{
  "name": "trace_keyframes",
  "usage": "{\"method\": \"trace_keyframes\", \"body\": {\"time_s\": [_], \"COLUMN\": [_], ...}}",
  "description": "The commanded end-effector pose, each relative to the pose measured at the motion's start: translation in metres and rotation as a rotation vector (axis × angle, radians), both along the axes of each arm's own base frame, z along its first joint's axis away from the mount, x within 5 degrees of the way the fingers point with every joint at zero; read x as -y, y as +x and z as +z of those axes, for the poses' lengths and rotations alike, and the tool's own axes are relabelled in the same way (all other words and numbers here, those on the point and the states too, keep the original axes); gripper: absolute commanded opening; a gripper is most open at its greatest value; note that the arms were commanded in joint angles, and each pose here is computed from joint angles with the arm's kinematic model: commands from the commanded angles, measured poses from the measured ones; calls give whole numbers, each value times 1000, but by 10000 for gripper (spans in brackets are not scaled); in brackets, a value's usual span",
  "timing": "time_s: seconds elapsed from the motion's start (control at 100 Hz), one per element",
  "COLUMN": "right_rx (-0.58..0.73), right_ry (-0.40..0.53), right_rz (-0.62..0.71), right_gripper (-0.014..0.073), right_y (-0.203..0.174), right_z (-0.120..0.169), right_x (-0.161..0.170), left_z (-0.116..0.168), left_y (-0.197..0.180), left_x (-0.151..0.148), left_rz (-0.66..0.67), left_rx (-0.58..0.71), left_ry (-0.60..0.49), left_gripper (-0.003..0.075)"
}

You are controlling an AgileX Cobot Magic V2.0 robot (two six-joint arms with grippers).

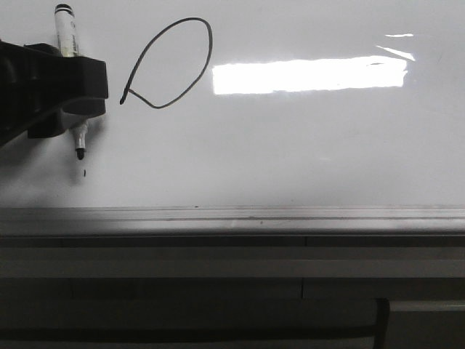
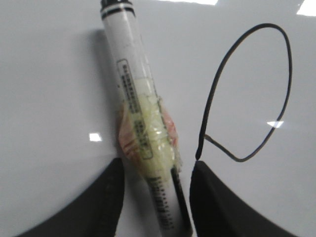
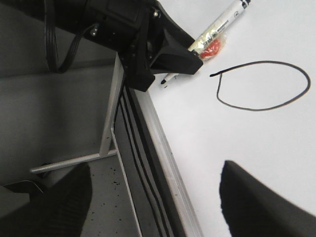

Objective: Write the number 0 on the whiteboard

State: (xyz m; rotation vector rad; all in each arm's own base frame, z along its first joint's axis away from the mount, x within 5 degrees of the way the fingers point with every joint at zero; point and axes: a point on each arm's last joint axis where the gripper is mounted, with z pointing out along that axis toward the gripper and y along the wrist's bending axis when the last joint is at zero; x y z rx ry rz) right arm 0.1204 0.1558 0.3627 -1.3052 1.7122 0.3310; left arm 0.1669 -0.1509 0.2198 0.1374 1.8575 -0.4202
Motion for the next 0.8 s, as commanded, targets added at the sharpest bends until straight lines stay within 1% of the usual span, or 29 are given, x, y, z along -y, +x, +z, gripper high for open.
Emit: {"method": "trace_keyframes", "body": {"time_s": [0.0, 0.08, 0.25, 0.33, 0.43, 0.44, 0.5, 0.57, 0.59, 0.61, 0.62, 0.64, 0.66, 0.68, 0.7, 0.72, 0.74, 0.75, 0.78, 0.79], "right_rx": [92, 121, 151, 169, 178, 179, 183, 167, 158, 153, 149, 146, 144, 147, 145, 142, 139, 141, 140, 137], "right_ry": [65, 69, 75, 85, 92, 94, 101, 134, 146, 162, 164, 175, 184, 195, 198, 211, 229, 236, 250, 250], "right_rz": [-8, -9, -11, -12, -13, -13, -14, -31, -41, -48, -50, -54, -58, -60, -61, -66, -73, -74, -78, -79], "right_gripper": [463, 463, 463, 441, 360, 339, 286, 193, 142, 114, 85, 55, -3, -33, -74, -72, -66, -64, -59, -58], "right_y": [0, -3, -11, -17, -25, -27, -32, -39, -41, -43, -44, -46, -49, -51, -53, -55, -58, -59, -63, -63], "right_z": [17, 20, 18, 17, 11, 10, 6, 0, -1, -2, -3, -5, -6, -7, -9, -11, -14, -13, -16, -18], "right_x": [4, 9, 21, 29, 40, 41, 48, 57, 59, 62, 63, 66, 69, 72, 74, 77, 81, 82, 86, 87], "left_z": [14, 18, 26, 31, 37, 38, 41, 44, 46, 47, 47, 48, 49, 49, 49, 50, 50, 51, 51, 52], "left_y": [2, 0, -7, -12, -18, -19, -22, -26, -28, -29, -29, -31, -33, -34, -35, -37, -38, -39, -40, -41], "left_x": [-1, -3, -5, -4, -6, -6, -8, -9, -10, -10, -10, -11, -11, -11, -11, -11, -12, -12, -13, -13], "left_rz": [25, 8, -49, -117, -161, -165, -185, -216, -226, -233, -237, -251, -272, -284, -303, -318, -334, -337, -353, -356], "left_rx": [57, 75, 65, 84, 85, 84, 82, 81, 80, 79, 80, 85, 87, 90, 101, 103, 113, 112, 124, 128], "left_ry": [-32, -8, -21, 11, 7, 4, -3, -6, -12, -13, -11, -2, 12, 23, 48, 58, 77, 76, 96, 97], "left_gripper": [309, 309, 309, 309, 303, 303, 303, 302, 298, 291, 281, 260, 233, 211, 162, 136, 80, 80, 9, -4]}}
